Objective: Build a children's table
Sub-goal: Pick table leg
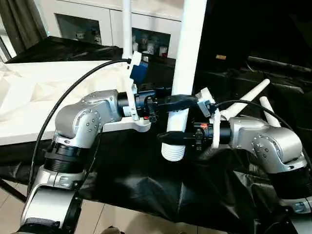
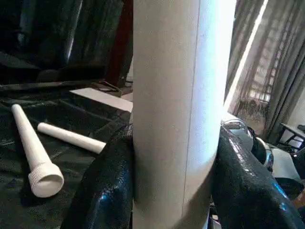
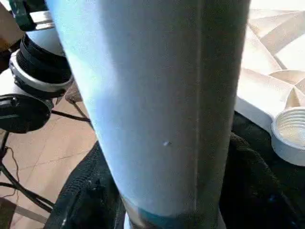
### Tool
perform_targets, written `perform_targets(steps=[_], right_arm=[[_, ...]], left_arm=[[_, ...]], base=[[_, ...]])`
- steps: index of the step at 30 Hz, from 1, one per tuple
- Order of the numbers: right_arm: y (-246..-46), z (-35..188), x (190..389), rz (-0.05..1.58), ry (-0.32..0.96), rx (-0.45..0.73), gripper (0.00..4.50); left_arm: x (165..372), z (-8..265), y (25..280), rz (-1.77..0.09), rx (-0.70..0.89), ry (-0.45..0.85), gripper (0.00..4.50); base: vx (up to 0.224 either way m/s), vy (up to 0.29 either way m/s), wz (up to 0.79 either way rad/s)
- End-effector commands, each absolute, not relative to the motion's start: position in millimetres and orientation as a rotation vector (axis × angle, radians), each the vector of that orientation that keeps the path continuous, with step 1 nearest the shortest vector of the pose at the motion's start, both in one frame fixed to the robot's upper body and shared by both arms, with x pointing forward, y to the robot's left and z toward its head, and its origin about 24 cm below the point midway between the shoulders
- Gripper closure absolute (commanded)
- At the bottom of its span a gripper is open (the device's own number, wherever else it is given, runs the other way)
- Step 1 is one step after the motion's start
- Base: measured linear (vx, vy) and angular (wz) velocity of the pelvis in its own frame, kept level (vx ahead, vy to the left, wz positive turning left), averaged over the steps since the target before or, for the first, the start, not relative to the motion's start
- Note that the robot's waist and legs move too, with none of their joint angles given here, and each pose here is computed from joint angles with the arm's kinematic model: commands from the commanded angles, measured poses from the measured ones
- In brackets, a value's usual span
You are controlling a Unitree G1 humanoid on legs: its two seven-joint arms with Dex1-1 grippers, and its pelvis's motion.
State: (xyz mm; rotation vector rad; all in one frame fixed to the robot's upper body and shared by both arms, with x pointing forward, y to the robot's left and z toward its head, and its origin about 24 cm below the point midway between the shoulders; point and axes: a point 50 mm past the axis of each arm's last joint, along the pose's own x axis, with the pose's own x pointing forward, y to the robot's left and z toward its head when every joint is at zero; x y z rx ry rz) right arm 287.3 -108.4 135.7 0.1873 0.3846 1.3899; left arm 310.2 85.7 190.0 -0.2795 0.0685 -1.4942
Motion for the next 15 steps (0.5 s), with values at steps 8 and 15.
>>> perform_targets(steps=[8,15], right_arm=[[-110.1,142,290.9,1.373,0.362,0.180,2.46],[-109.2,140,292.6,1.320,0.329,0.203,2.56]], left_arm=[[307,189,80,-1.508,-0.212,0.077,2.27],[315,189,86,-1.404,-0.286,-0.003,1.46]], base=[[0.000,0.000,0.00],[0.000,0.000,0.00]])
